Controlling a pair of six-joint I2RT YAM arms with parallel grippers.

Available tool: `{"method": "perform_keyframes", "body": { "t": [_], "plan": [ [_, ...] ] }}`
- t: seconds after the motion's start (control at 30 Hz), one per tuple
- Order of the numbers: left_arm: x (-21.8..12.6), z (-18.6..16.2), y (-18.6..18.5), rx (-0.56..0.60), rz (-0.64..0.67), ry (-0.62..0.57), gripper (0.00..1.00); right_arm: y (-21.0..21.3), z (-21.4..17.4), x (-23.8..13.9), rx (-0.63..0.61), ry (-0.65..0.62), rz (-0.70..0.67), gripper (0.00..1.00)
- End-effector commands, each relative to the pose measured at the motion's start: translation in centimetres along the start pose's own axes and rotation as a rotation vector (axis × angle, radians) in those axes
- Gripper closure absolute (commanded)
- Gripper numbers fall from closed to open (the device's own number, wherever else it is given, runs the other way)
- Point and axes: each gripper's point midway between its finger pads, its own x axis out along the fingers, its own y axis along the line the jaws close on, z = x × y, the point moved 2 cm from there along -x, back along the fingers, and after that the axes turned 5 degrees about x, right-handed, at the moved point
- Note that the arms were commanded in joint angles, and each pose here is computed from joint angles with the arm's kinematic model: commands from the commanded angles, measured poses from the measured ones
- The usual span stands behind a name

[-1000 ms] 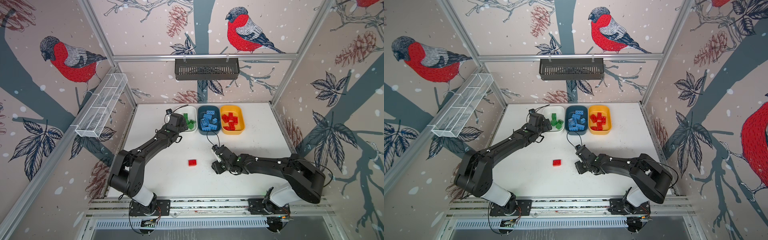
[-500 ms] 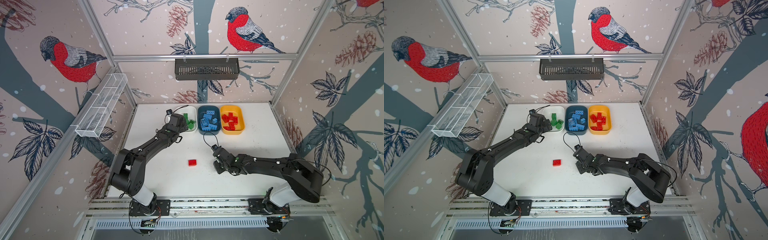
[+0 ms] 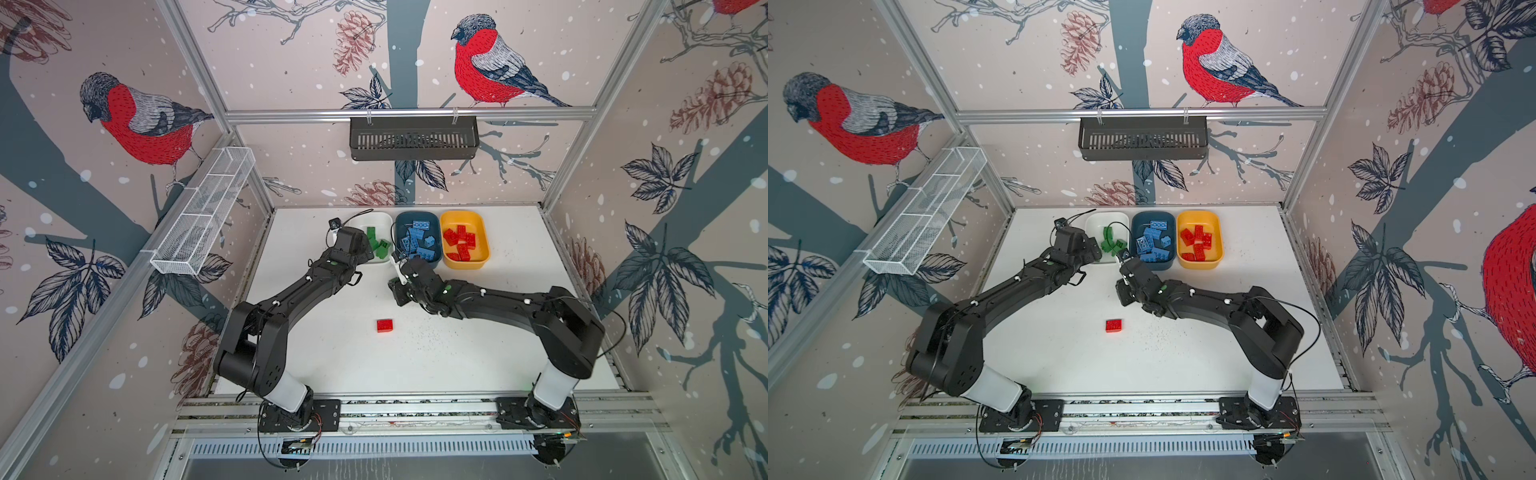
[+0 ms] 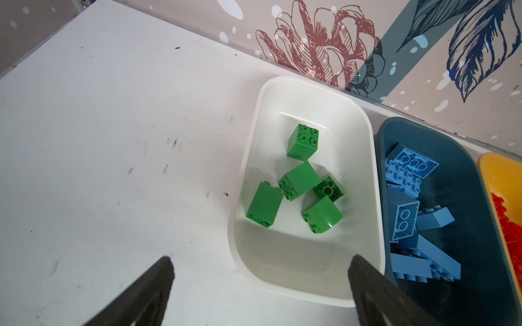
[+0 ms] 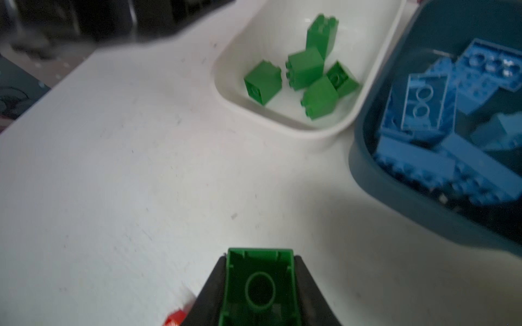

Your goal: Sort the legos into containers by color

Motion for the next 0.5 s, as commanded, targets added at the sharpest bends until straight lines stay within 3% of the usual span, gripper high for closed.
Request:
{"method": "perform_keyframes", "body": {
  "t": [0.0, 0.17, 0.3, 0.37, 0.47],
  "plan": [
    [-0.4, 0.6, 1.3, -0.051, 0.014, -0.014, 0.03, 0.1, 4.1, 1.9, 0.008, -0.131, -0.003, 0.66],
    [-0.7, -0.8, 4.3, -0.088, 0.063, 0.015, 0.03, -1.4, 6.2, 6.7, 0.037, -0.131, -0.003, 0.59],
    [-1.1, -1.3, 5.4, -0.102, 0.076, 0.017, 0.03, -1.0, 6.3, 9.8, -0.042, -0.044, 0.045, 0.36],
    [-1.3, -1.4, 5.7, -0.101, 0.086, 0.018, 0.03, -0.2, 5.5, 9.6, -0.104, -0.004, 0.07, 0.26],
    [-1.5, -1.4, 6.1, -0.1, 0.098, 0.012, 0.03, 1.0, 3.0, 7.4, -0.223, 0.055, 0.109, 0.2]
  ]
}}
